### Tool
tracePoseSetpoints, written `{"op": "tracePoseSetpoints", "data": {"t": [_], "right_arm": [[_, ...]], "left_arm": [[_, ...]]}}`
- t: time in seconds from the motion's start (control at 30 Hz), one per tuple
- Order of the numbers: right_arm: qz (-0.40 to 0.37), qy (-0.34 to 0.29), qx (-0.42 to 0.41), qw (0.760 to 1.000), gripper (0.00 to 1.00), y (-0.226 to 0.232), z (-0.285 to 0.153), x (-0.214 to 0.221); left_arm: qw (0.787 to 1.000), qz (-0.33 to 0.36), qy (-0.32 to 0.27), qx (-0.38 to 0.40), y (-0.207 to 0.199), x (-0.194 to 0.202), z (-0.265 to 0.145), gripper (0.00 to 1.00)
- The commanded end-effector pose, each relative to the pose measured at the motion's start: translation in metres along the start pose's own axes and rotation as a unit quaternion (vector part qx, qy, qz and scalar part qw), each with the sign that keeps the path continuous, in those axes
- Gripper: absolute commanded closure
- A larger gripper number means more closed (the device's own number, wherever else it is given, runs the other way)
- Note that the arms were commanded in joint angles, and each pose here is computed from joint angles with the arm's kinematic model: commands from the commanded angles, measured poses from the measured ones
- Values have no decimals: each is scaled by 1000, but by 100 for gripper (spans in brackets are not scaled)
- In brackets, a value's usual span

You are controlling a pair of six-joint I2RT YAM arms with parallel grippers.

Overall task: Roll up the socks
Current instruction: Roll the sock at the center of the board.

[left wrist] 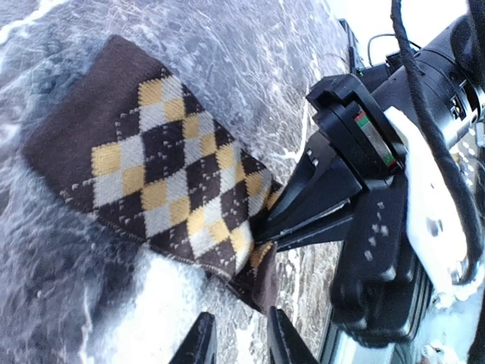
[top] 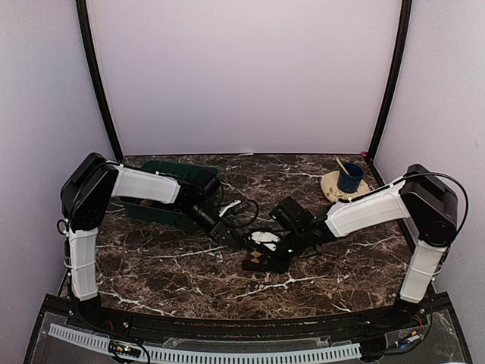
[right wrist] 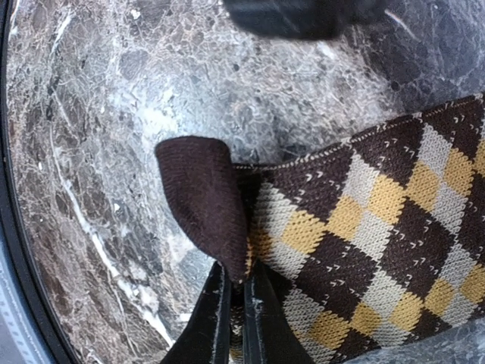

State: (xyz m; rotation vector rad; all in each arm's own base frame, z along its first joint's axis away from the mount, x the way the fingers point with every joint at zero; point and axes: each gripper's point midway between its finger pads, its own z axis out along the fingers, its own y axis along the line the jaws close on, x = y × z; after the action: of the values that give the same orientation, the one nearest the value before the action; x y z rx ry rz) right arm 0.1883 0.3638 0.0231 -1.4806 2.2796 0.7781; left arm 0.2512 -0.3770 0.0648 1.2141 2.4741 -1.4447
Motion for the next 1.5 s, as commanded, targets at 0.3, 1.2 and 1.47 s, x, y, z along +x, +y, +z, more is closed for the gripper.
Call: {"op": "tracePoseSetpoints", "data": {"t": [0.3,1.2,1.47], "right_arm": [[92,35,-86,991,95,0,-4,8],[189,52,-213,957,96,9,-11,2],[195,56,-219,954,96,9,-11,4]], "left_arm": [[972,116,-148,-143,-18,-12,-30,75],[829,449,-126,-308,-63,30,13,69],[795,522,-85,-298,-70,41,35,69]]}}
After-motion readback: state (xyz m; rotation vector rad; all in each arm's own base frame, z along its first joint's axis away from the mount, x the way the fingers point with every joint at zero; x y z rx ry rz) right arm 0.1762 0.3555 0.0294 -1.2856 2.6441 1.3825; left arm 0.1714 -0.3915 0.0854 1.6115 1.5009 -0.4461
